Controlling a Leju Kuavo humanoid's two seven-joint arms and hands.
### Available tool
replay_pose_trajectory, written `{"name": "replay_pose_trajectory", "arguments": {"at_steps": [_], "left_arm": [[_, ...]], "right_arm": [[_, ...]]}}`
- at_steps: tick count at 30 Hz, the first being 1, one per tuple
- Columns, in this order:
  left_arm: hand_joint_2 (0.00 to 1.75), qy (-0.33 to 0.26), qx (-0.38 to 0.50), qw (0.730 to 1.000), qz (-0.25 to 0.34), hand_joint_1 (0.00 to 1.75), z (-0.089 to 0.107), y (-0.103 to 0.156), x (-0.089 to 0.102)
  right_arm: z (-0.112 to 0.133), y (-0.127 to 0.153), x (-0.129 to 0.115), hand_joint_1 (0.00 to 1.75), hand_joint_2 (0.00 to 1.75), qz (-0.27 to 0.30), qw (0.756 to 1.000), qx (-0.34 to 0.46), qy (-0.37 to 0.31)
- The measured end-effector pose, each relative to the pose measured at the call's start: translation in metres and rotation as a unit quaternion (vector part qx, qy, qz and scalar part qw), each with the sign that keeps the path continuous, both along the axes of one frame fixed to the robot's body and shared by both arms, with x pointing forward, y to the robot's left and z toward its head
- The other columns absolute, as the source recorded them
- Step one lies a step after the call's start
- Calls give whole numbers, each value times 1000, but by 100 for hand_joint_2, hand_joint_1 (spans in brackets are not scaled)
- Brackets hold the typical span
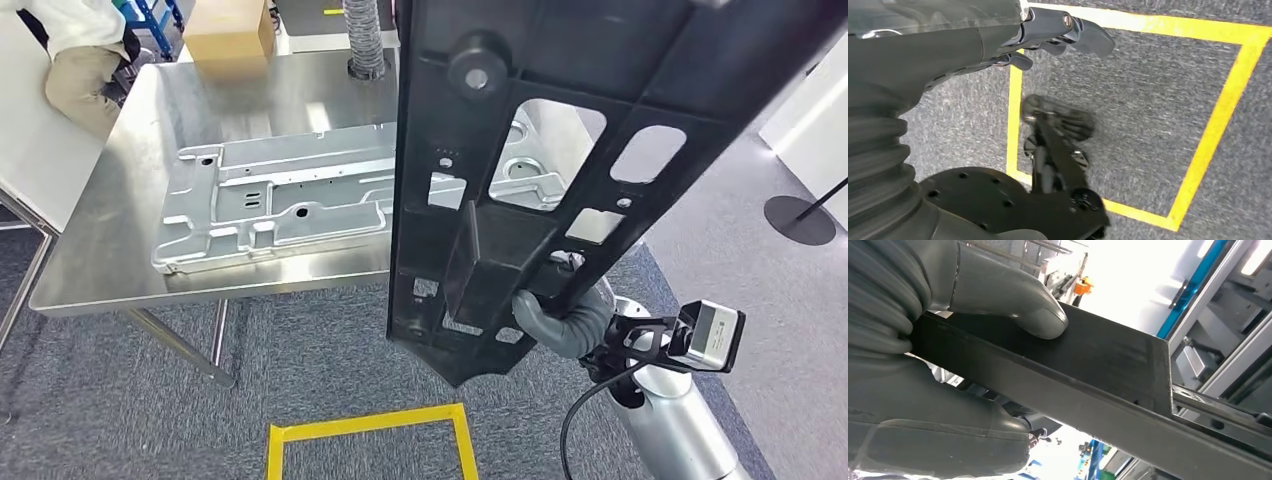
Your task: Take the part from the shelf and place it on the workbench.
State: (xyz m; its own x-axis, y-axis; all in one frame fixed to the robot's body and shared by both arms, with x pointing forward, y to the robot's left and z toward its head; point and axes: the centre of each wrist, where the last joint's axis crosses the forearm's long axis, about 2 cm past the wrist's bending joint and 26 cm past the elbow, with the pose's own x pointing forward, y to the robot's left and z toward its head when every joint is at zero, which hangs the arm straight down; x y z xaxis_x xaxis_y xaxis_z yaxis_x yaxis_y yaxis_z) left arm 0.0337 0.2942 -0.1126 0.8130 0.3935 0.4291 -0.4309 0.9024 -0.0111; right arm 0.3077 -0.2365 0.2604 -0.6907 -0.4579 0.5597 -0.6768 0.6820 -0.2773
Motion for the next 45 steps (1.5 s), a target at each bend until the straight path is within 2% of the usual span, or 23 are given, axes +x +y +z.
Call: {"name": "replay_pose_trajectory", "arguments": {"at_steps": [17, 28, 34, 41, 45], "left_arm": [[175, 1, 2, 1000, 2, 0, 0, 2, -1], [175, -3, 4, 1000, -1, 0, 1, 4, 5], [175, 1, 6, 1000, 2, 0, 0, 7, 1], [175, 2, 7, 1000, 4, 0, 0, 8, 1], [175, 1, 10, 1000, 15, 0, 0, 7, 2]], "right_arm": [[5, 0, 0, 175, 175, -3, 1000, -2, -14], [15, 5, -1, 175, 175, -4, 999, 7, -32], [17, 5, -4, 175, 175, -9, 999, 10, -35], [20, 2, -10, 175, 175, -35, 998, 11, -53], [16, 1, -12, 175, 175, -93, 994, -17, -62]]}}
